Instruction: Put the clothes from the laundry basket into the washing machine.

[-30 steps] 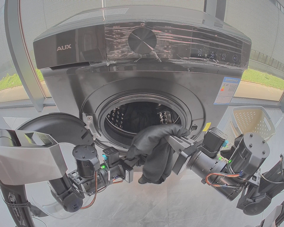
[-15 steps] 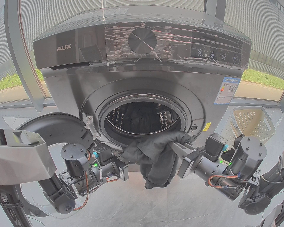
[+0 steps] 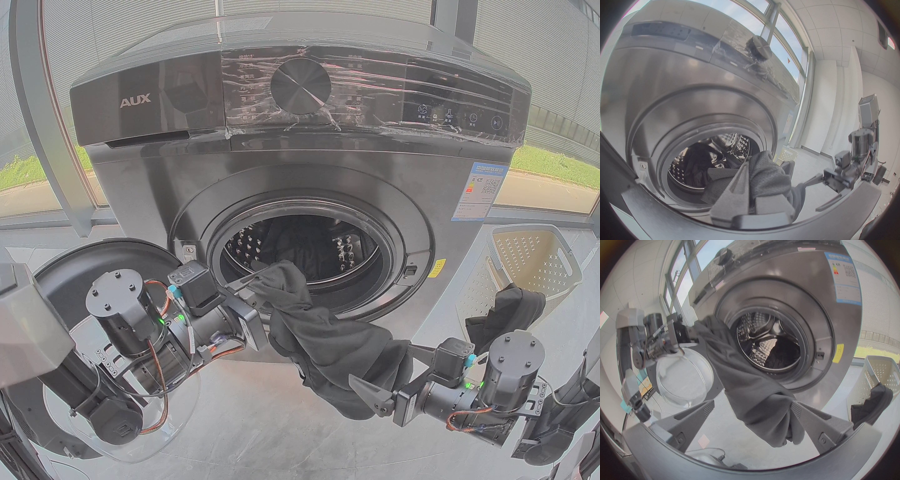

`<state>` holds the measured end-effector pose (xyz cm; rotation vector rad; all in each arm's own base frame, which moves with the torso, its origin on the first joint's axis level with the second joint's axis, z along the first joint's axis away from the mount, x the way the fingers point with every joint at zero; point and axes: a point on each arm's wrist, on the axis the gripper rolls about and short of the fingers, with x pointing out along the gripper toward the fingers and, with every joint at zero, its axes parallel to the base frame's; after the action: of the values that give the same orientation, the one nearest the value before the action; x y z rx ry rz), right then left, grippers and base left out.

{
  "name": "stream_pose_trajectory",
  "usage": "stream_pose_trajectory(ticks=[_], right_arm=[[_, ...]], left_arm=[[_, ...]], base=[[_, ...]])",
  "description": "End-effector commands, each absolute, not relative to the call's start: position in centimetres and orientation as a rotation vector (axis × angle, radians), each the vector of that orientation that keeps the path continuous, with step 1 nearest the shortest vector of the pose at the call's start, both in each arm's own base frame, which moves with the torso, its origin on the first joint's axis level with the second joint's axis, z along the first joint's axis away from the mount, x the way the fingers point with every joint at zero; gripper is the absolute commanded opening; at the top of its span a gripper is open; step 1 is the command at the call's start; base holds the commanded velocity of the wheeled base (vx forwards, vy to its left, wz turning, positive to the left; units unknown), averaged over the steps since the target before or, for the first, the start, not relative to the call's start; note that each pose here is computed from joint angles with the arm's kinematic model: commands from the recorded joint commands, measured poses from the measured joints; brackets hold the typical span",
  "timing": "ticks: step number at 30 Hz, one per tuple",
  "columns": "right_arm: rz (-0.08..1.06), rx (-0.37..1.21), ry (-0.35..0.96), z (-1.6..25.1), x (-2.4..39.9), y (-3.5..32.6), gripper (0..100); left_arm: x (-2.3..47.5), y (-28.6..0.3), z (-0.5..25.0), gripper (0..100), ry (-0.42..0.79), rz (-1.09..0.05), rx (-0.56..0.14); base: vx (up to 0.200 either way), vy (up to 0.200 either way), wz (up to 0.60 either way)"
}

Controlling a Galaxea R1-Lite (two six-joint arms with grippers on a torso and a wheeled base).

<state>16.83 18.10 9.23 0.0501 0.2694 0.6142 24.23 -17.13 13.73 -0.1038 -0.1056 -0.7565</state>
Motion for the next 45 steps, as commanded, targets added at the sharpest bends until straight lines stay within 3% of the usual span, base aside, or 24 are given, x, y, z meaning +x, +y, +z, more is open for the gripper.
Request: stream_pose_trajectory(ticks=[1,11,23,45], right_arm=[[0.593,0.001,0.352,7.5,16.6,17.5,100],[0.595,-0.042,0.423,6.0,15.9,17.1,100],[0.649,0.065,0.220,8.7,18.7,20.8,100],[0.630,0.126,0.094,10.5,21.5,23.2,100]], left_arm=[[23.9,-17.2,15.2,0,-0.159,-0.764,-0.117],[23.5,-17.4,15.8,0,-0.180,-0.774,-0.131],[22.5,-17.9,14.6,0,-0.116,-0.804,-0.107],[22.2,-18.3,14.9,0,-0.133,-0.832,-0.109]], base=[[0.000,0.000,0.00],[0.000,0.000,0.00],[0.000,0.000,0.00],[0.000,0.000,0.00]])
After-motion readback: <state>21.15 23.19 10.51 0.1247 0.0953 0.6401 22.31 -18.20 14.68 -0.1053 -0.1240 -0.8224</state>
